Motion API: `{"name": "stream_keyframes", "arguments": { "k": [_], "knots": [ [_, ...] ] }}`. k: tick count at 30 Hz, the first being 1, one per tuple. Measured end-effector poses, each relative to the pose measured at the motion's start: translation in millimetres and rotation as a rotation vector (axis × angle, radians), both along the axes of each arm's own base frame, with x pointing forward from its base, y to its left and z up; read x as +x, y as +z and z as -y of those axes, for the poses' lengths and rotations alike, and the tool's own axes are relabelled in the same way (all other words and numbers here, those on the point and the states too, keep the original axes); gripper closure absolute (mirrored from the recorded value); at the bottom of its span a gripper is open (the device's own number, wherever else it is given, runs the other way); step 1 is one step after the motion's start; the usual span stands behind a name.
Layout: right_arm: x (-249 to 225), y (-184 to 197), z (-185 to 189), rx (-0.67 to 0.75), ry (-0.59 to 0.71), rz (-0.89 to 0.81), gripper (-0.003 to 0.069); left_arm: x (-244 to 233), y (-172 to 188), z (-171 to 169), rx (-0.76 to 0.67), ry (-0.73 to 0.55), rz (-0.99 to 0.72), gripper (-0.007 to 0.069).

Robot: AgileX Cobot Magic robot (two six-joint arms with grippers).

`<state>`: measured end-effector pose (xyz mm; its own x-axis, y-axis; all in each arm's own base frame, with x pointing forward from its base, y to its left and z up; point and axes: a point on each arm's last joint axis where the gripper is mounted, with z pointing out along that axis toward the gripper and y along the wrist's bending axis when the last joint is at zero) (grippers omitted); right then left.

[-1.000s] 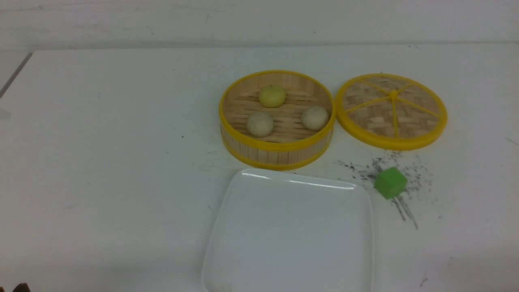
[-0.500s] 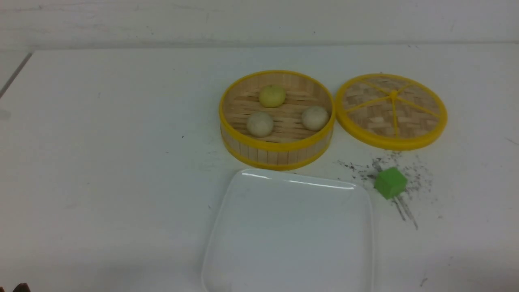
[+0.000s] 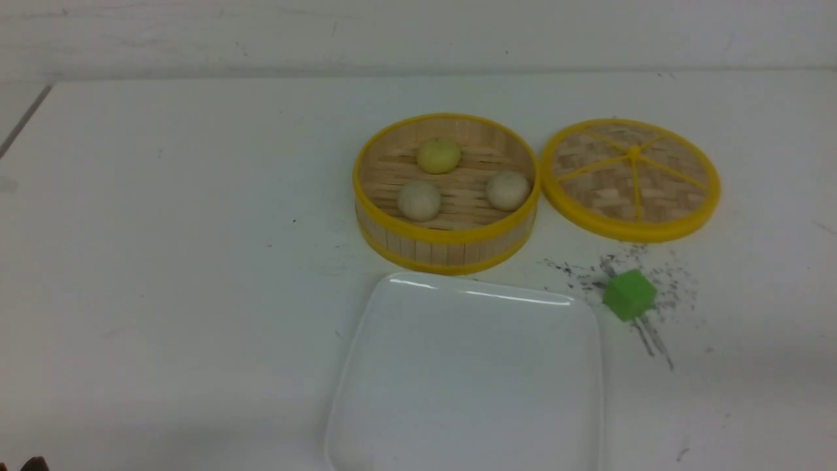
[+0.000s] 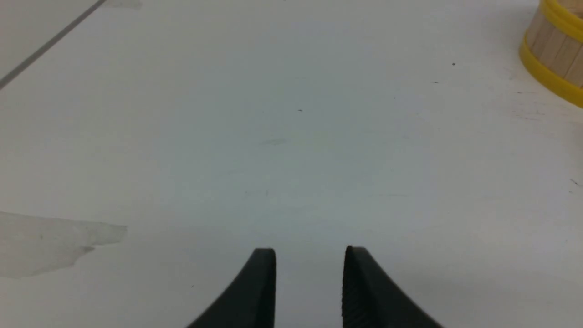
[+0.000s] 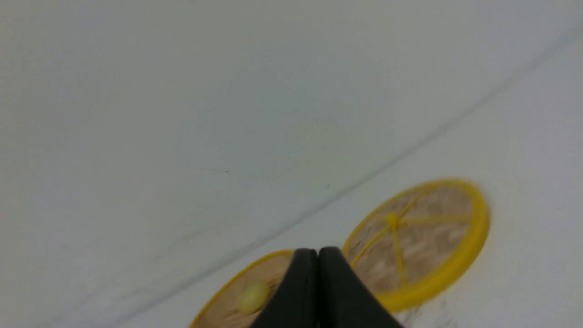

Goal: Put the steamed buns into the plate on the white tablecloth.
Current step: 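Reach toward a bun in the bamboo steamer with the right gripper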

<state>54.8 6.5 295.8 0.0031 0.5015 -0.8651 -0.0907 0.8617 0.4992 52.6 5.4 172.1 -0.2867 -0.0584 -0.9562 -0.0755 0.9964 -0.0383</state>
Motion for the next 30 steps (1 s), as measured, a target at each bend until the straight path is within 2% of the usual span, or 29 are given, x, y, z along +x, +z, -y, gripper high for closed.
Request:
{"name": "stream_keyframes", "arguments": {
  "k": [1, 4, 8, 9, 10, 15, 18, 21, 22, 23, 25, 30],
  "knots": [
    [10.8, 11.3, -0.6, -0.111, 0.004, -0.100, 0.0668, 0.0, 0.0, 0.0, 0.000, 0.000, 0.000, 0.0384],
    [45.9, 9.9, -1.4, -0.244, 0.055, -0.455, 0.0659, 0.0, 0.0, 0.0, 0.000, 0.000, 0.000, 0.0384],
    [94.8, -9.0, -7.7, -0.300, 0.198, -0.891, 0.0652, 0.0, 0.0, 0.0, 0.000, 0.000, 0.000, 0.0384],
    [97.4, -9.7, -8.6, -0.302, 0.209, -0.903, 0.0652, 0.0, 0.0, 0.0, 0.000, 0.000, 0.000, 0.0384],
    [119.9, -14.2, -19.9, -0.323, 0.323, -0.975, 0.0647, 0.0, 0.0, 0.0, 0.000, 0.000, 0.000, 0.0384],
    [166.6, -16.2, -58.0, -0.385, 0.577, -0.990, 0.0619, 0.0, 0.0, 0.0, 0.000, 0.000, 0.000, 0.0384],
    [209.8, -4.4, -93.1, -0.443, 0.690, -0.941, 0.0553, 0.0, 0.0, 0.0, 0.000, 0.000, 0.000, 0.0384],
    [232.9, 0.6, -110.3, -0.472, 0.721, -0.915, 0.0506, 0.0, 0.0, 0.0, 0.000, 0.000, 0.000, 0.0384],
    [252.0, 0.8, -124.0, -0.496, 0.740, -0.903, 0.0457, 0.0, 0.0, 0.0, 0.000, 0.000, 0.000, 0.0384],
    [254.3, 1.1, -125.5, -0.498, 0.742, -0.900, 0.0457, 0.0, 0.0, 0.0, 0.000, 0.000, 0.000, 0.0384],
    [278.5, 5.3, -141.2, -0.534, 0.758, -0.870, 0.0390, 0.0, 0.0, 0.0, 0.000, 0.000, 0.000, 0.0384],
    [325.2, -10.7, -173.2, -0.628, 0.788, -0.864, 0.0275, 0.0, 0.0, 0.0, 0.000, 0.000, 0.000, 0.0384]
  ]
}}
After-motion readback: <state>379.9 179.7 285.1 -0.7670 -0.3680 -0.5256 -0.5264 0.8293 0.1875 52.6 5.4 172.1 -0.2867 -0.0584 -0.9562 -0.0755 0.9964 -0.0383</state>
